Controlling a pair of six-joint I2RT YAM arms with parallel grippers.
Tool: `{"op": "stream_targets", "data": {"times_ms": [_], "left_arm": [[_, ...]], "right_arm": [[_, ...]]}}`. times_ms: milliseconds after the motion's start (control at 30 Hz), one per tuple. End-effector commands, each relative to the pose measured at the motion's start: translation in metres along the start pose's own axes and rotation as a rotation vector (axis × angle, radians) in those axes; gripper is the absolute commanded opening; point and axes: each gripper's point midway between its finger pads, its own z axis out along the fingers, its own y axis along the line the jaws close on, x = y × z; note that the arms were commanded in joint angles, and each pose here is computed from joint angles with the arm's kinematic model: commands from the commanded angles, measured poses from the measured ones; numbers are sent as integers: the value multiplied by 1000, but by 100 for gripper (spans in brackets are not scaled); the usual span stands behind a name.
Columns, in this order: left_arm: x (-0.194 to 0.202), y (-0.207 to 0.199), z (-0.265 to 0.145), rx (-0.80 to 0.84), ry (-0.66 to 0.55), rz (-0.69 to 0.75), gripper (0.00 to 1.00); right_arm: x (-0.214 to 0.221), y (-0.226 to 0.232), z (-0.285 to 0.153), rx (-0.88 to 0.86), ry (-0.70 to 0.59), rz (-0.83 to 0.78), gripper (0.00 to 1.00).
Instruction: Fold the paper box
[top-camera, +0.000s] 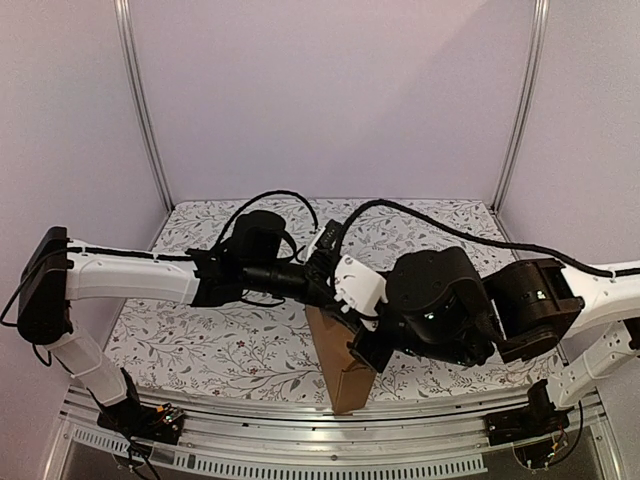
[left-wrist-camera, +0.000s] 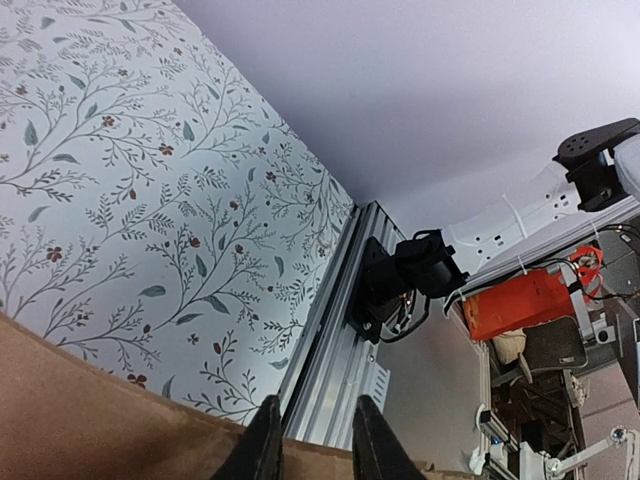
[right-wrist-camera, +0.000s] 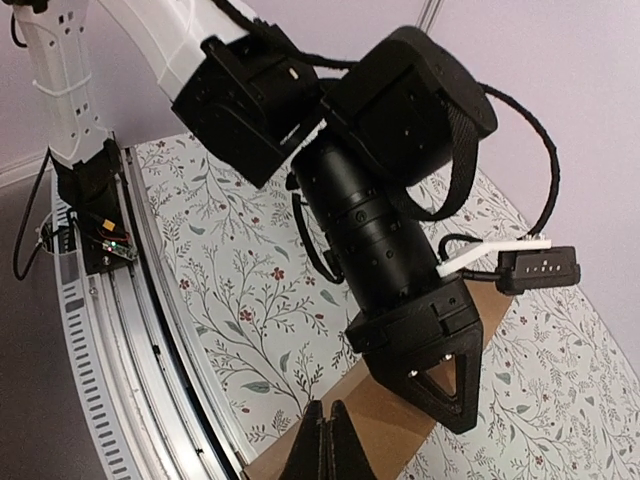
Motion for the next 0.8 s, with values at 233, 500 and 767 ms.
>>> {"op": "stream_targets", "data": {"times_ms": [233,500,767], "left_arm": [[69,65,4,-201,185,-121,24],[65,62,4,-200,180,-103,24],[68,59,2,-186,197,-77,24]], "right_arm": [[193,20,20,92,320,219,0],[93,-8,-4,122,118,83,6],[95,-43,-41,87,90,53,35]]}}
